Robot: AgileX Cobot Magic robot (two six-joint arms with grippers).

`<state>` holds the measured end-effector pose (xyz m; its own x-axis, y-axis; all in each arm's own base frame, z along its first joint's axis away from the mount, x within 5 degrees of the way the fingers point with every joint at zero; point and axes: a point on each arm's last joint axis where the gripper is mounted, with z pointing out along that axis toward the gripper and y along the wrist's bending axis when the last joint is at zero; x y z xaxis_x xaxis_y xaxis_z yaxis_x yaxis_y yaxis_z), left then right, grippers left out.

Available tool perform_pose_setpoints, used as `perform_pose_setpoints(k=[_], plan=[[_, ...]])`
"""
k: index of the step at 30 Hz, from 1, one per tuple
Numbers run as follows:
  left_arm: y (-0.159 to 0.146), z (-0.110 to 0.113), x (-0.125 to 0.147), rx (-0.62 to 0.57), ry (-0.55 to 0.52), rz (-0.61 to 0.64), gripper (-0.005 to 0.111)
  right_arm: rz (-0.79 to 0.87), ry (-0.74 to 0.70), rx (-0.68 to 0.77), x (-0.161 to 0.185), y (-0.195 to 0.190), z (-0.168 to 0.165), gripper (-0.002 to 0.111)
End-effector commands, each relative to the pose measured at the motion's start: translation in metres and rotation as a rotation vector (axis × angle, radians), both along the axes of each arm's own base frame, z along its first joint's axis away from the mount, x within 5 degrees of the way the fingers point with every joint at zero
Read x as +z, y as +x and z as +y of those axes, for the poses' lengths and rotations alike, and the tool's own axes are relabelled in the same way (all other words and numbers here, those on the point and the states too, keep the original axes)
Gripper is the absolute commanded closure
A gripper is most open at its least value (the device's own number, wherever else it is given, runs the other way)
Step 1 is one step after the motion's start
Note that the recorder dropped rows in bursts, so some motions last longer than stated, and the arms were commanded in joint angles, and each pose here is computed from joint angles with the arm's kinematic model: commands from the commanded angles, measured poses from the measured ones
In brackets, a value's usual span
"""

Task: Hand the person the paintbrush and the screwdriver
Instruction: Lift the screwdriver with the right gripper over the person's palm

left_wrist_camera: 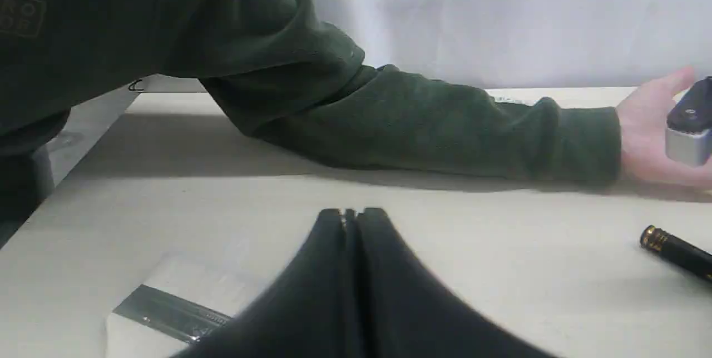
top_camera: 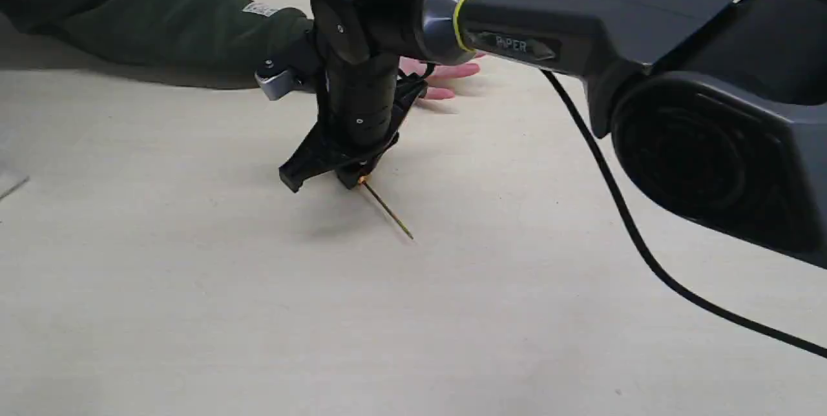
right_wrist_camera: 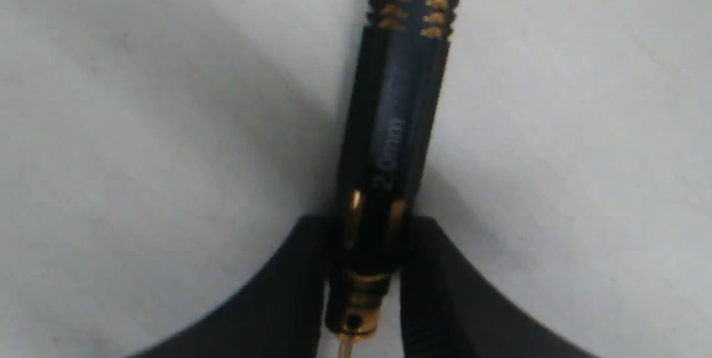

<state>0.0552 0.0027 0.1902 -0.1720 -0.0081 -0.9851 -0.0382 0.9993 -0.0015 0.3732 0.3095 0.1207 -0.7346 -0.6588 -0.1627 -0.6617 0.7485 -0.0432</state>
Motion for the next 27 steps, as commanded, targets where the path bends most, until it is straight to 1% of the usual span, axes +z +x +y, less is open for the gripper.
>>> perform_pose_setpoints(k=[1,4,7,11,15,21,27], plan=[[0.000,-0.001,0.000,-0.009,-0.005,-0.011,0.107,-0.037,0.086,0.018,0.031,0.000,0.002,0.104],[0.000,-0.001,0.001,-0.009,-0.002,-0.014,0.107,-0.072,0.151,0.031,0.063,-0.004,0.002,0.104],[0.000,-0.001,0.000,-0.009,-0.002,-0.012,0.107,-0.113,0.183,0.036,0.093,-0.009,-0.002,0.104],[0.000,-0.001,0.000,-0.009,-0.002,-0.012,0.107,-0.164,0.203,0.043,0.126,-0.015,-0.009,0.104],[0.000,-0.001,0.000,-0.009,-0.002,-0.012,0.107,-0.254,0.181,0.032,0.150,-0.016,-0.018,0.104],[0.000,-0.001,0.000,-0.009,-0.002,-0.012,0.107,-0.321,0.130,-0.044,0.153,0.000,-0.038,0.104],[0.000,-0.001,0.000,-0.009,-0.002,-0.012,0.107,-0.331,0.126,-0.113,0.141,0.022,-0.057,0.104]])
